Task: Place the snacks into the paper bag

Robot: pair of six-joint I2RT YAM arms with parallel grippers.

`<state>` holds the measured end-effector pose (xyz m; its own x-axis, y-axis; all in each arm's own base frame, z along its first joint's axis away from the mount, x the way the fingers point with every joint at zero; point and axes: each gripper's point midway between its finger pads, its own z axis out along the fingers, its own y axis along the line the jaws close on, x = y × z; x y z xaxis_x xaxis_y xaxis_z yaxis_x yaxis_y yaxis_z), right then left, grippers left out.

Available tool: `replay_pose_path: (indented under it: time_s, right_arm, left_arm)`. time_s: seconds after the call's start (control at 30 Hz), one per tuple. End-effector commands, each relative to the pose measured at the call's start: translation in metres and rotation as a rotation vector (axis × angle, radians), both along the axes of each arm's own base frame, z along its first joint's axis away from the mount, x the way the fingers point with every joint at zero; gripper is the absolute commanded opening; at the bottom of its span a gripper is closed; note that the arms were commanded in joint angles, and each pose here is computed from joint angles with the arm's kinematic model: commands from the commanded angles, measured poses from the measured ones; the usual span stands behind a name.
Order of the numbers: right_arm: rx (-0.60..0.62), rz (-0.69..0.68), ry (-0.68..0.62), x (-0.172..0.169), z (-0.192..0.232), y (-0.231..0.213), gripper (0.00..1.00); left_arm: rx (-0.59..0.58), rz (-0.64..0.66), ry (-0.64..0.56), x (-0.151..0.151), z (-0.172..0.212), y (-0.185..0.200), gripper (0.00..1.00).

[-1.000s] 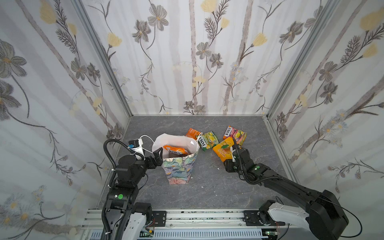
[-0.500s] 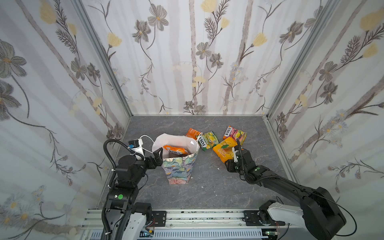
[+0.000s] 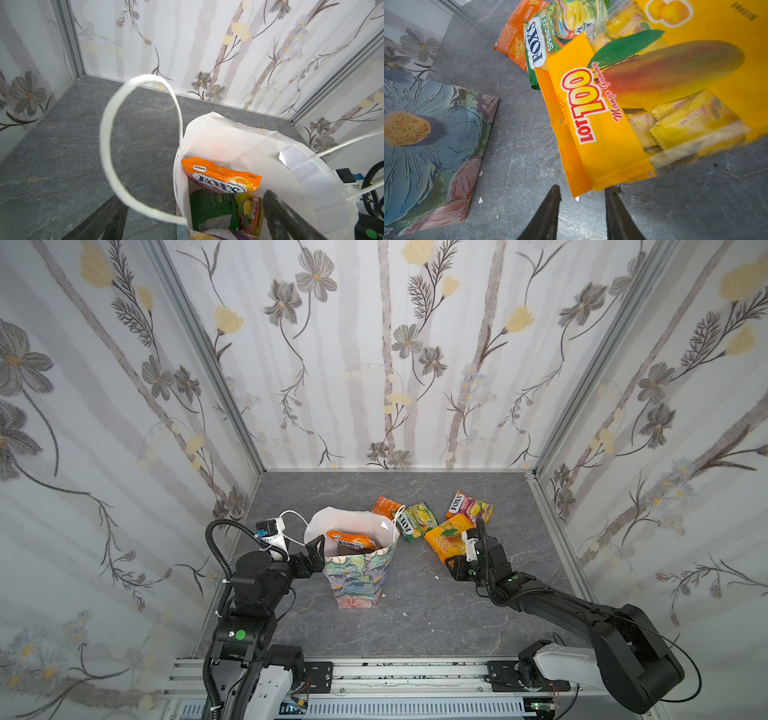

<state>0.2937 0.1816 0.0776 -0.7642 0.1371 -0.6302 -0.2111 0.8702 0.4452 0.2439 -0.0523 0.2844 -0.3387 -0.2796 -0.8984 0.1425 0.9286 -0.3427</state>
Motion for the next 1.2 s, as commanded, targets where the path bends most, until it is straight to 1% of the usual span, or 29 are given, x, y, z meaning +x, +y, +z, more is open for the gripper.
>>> replay_pose_path:
  time_s: [0.0, 0.3, 0.47, 0.6, 0.8, 0.97, 1.17]
  right_arm:
    - [0.032, 0.01, -0.028, 0.005, 0.004, 0.005, 0.37]
    - [0.083, 0.01, -0.005, 0.003, -0.004, 0.01, 0.36]
    - [0.107, -0.013, -0.049, 0.002, 0.0, 0.006, 0.39]
    - [0.098, -0.023, -0.069, 0.001, -0.003, 0.002, 0.41]
    - [0.144, 0.003, -0.147, 0.004, 0.01, 0.008, 0.42]
    - [0.199, 0.049, -0.187, 0.004, 0.02, 0.021, 0.42]
    - [0.133, 0.014, -0.115, 0.01, -0.004, 0.019, 0.41]
  left_arm:
    - [-0.01, 0.012, -0.025, 0.002, 0.006, 0.002, 0.99]
    - [-0.009, 0.013, -0.026, 0.003, 0.006, 0.002, 0.99]
    - [-0.01, 0.011, -0.025, 0.003, 0.006, 0.001, 0.99]
    - [-0.01, 0.007, -0.024, 0.003, 0.005, 0.0, 0.99]
    - [-0.01, 0.004, -0.03, 0.002, 0.007, 0.0, 0.99]
    - [-0.012, 0.006, -0.036, 0.001, 0.008, 0.001, 0.99]
    - [-0.012, 0.006, -0.036, 0.001, 0.008, 0.001, 0.99]
